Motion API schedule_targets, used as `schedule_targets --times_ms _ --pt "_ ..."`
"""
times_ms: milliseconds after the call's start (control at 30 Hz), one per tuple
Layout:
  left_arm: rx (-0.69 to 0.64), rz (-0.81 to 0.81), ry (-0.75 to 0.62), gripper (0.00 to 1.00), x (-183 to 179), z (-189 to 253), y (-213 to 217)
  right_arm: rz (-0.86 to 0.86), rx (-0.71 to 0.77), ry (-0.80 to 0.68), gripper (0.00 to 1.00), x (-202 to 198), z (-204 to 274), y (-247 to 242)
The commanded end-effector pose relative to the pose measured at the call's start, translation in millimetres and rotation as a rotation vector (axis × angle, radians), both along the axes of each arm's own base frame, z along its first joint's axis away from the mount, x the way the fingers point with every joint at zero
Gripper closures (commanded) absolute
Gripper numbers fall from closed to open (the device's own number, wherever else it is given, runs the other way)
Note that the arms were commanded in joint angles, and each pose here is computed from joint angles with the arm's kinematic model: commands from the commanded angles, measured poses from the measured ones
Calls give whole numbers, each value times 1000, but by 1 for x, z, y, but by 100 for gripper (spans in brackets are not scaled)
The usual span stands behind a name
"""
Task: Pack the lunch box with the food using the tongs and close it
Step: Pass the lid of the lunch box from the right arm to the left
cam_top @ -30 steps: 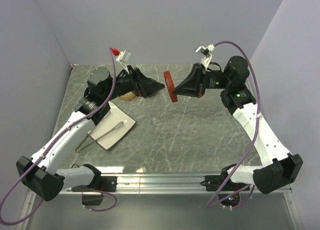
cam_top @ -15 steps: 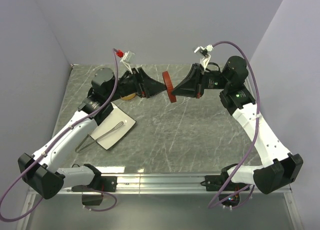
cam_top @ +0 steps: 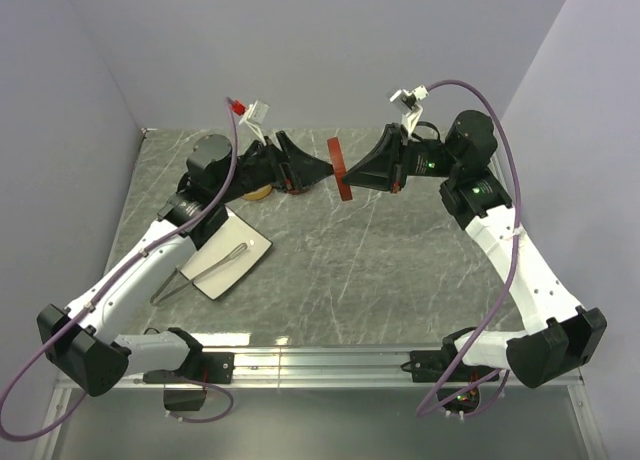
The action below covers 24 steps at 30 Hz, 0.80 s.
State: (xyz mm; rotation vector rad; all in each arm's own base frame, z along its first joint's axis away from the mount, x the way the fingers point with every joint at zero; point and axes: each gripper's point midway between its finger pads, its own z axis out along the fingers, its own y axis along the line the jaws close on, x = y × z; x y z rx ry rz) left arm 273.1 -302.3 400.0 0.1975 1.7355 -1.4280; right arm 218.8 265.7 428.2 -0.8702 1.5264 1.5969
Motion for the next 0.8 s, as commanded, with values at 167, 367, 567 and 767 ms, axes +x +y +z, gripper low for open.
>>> schedule_targets --times_ms 167,367,567,767 --pt "127 255 68 17 37 -36 56 -40 3 -174 100 -9 31 -11" --pt "-71 29 -137 23 6 5 49 -60 11 -188 100 -3 36 -12" --pt "-200 -115 -199 23 -21 30 41 -91 84 -168 100 10 54 -15" --pt "-264 -137 -185 35 -17 43 34 -71 176 -53 100 16 58 -12"
